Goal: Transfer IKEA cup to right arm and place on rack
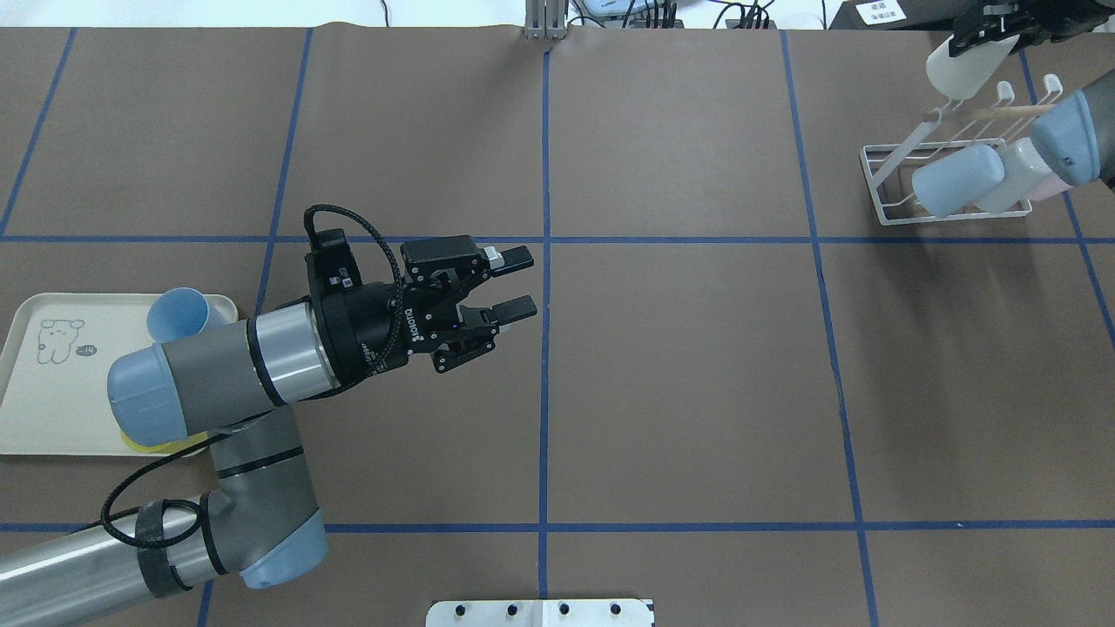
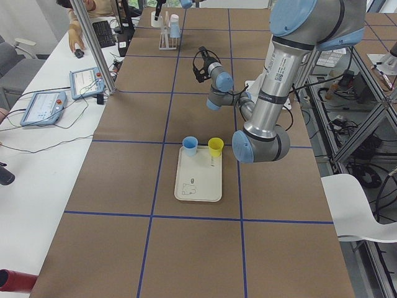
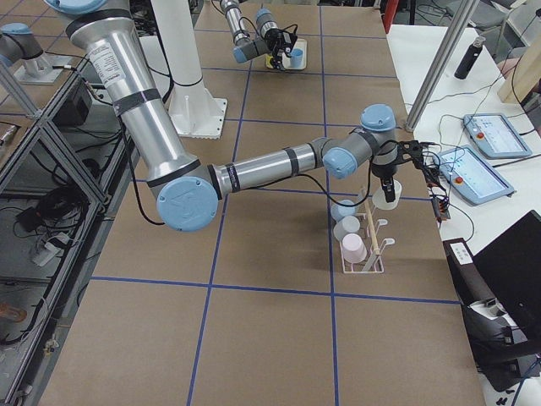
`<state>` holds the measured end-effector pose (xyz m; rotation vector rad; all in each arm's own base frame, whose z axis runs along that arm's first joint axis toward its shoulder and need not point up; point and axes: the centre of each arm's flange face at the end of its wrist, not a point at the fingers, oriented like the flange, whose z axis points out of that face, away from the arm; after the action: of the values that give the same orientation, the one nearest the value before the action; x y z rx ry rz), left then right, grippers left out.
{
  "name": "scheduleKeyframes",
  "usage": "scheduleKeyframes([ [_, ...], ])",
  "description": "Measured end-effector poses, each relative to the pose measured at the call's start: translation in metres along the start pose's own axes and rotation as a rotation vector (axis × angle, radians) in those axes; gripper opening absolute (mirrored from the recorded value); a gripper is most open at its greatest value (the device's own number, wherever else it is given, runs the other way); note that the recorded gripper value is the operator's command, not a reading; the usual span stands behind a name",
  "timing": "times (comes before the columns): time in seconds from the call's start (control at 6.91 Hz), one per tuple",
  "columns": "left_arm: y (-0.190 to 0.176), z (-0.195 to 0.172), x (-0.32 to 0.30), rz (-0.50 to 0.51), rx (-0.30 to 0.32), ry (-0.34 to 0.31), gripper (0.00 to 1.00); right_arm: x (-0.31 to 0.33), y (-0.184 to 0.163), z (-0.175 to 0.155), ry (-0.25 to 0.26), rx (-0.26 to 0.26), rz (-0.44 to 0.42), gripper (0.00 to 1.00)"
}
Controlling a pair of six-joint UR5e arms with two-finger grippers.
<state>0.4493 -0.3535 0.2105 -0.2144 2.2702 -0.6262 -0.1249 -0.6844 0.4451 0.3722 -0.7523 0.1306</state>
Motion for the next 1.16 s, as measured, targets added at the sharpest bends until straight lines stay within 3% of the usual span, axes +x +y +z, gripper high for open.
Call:
scheduleKeyframes([
  [0.14,0.000,0.000,0.000,0.003,0.000,0.000,0.67,-0.001,0.003,0.005,0.001,-0.009,-0.001,0.99],
  [0.43,0.000,0.000,0.001,0.006,0.000,0.001,0.70,-0.007,0.012,0.015,0.001,-0.025,-0.009,1.00],
  [0.58,-0.001,0.000,0.002,0.014,0.001,0.003,0.91,-0.008,0.014,0.016,0.000,-0.027,-0.010,1.00],
  [0.87,-0.014,-0.003,0.016,0.106,0.039,-0.018,0.91,-0.011,0.018,0.007,-0.011,-0.015,-0.016,1.00],
  [1.01,-0.029,-0.010,0.036,0.154,0.082,-0.068,0.91,-0.015,0.021,0.000,-0.021,-0.005,-0.019,1.00],
  [1.16,-0.055,-0.036,0.063,0.199,0.118,-0.165,0.91,-0.019,0.025,-0.009,-0.032,0.006,-0.008,1.00],
])
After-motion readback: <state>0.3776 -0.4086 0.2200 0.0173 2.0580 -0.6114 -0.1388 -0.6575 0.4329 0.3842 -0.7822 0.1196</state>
